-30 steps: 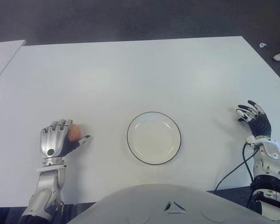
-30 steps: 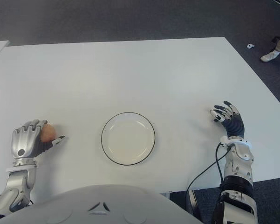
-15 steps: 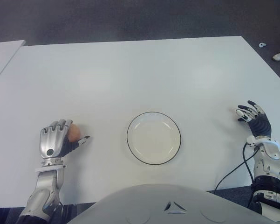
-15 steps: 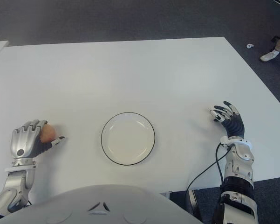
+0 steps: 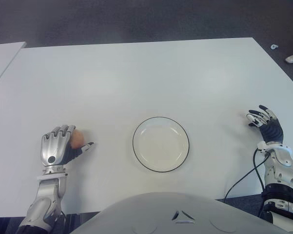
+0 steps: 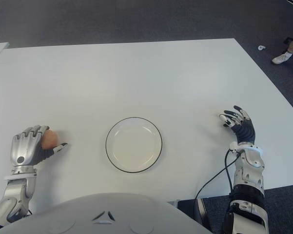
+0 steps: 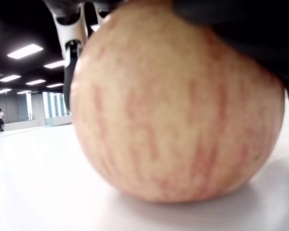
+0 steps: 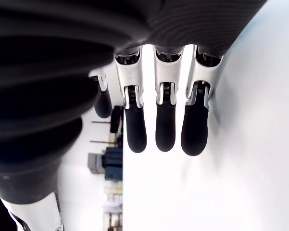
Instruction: Put the apples into the plate.
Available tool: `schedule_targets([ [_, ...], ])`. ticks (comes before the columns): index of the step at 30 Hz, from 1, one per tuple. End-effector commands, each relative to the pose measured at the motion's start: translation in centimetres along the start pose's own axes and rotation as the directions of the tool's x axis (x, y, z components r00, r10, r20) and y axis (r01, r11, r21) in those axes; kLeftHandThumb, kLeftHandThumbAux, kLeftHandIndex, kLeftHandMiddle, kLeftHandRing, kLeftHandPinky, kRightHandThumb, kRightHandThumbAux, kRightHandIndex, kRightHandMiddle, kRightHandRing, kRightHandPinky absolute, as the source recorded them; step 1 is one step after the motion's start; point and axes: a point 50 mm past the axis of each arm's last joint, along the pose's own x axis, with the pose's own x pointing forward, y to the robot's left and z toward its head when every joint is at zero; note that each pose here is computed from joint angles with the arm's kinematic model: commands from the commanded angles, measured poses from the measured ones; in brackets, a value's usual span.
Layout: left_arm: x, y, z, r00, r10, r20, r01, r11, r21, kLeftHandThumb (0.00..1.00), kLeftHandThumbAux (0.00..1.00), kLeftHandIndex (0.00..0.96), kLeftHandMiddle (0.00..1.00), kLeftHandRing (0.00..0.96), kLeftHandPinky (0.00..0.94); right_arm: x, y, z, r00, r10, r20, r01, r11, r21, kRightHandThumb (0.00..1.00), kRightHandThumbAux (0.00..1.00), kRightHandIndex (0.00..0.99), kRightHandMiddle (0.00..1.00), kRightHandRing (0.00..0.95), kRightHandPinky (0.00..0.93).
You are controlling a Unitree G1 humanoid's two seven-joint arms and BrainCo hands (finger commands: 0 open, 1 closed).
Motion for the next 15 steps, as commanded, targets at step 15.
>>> schedule_targets([
  [15, 1.1, 4.7, 0.8, 0.995, 0.024, 0.100, -0.027, 0.999, 0.024, 0.858, 0.663, 0.409, 0.524, 0.797, 0.764, -1.0, 1.6, -2.7, 0.994, 0.026, -0.104, -0.023, 0.999, 0.036, 0.506, 0.772, 0.156, 0.357, 0.330, 0.303],
])
